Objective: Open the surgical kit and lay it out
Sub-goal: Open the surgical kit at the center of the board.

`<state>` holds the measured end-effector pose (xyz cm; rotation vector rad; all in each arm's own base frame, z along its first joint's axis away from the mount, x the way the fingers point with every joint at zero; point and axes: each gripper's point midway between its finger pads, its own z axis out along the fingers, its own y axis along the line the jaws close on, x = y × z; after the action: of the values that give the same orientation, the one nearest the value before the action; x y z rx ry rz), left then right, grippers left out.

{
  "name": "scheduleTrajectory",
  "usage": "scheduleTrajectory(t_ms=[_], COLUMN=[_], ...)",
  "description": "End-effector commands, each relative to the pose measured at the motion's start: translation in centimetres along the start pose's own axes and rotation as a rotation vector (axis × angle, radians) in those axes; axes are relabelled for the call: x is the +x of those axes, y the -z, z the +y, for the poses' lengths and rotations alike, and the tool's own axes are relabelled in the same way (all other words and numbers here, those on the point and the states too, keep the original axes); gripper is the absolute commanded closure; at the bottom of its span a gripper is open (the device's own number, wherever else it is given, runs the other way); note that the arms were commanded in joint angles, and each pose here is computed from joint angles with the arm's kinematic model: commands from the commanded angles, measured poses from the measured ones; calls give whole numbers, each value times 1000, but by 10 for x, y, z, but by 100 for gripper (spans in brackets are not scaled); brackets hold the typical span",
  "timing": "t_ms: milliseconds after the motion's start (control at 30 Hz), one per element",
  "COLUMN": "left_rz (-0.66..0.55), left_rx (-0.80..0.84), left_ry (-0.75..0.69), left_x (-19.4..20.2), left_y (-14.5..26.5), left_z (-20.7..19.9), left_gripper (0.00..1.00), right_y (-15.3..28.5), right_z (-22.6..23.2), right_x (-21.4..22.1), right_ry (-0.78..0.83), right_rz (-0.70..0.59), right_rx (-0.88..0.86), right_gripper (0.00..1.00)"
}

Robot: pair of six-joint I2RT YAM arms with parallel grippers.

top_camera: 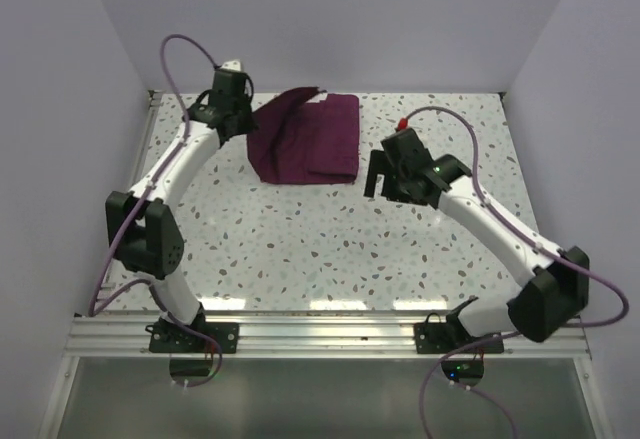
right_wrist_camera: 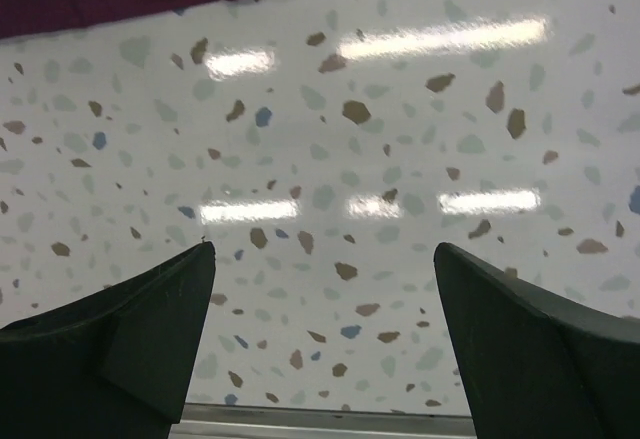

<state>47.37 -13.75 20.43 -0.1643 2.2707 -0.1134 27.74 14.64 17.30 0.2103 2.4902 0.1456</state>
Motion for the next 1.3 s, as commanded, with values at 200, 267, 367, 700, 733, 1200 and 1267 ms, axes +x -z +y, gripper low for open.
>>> scheduleTrajectory(t_ms=[200,267,367,700,733,1200,1267], left_rz=[214,246,325,349,352,353,355], left_rx=[-48,-62,-50,-81,-86,-113,-100], left_ry=[168,173,188,265,294,487,494], left_x=[110,128,164,172,173,172,171], left_y=[-16,-23,-29,-53,-56,-102,-109], left_z=[101,113,123,153,156,182,180], left_gripper=[22,14,4,0,0,14,54], right_y=[-81,-90,-119,-200,-204,-247,-246], right_z=[114,135,164,200,197,151,151], right_x=[-57,-69,-68,-67,-64,11,16], right_ry=[82,88,54,-7,-4,130,132], right_rz=[70,71,130,135,139,318,339], right_rx=[-124,-143,-176,-147,-128,29,20], right_gripper=[6,6,6,5,5,85,100])
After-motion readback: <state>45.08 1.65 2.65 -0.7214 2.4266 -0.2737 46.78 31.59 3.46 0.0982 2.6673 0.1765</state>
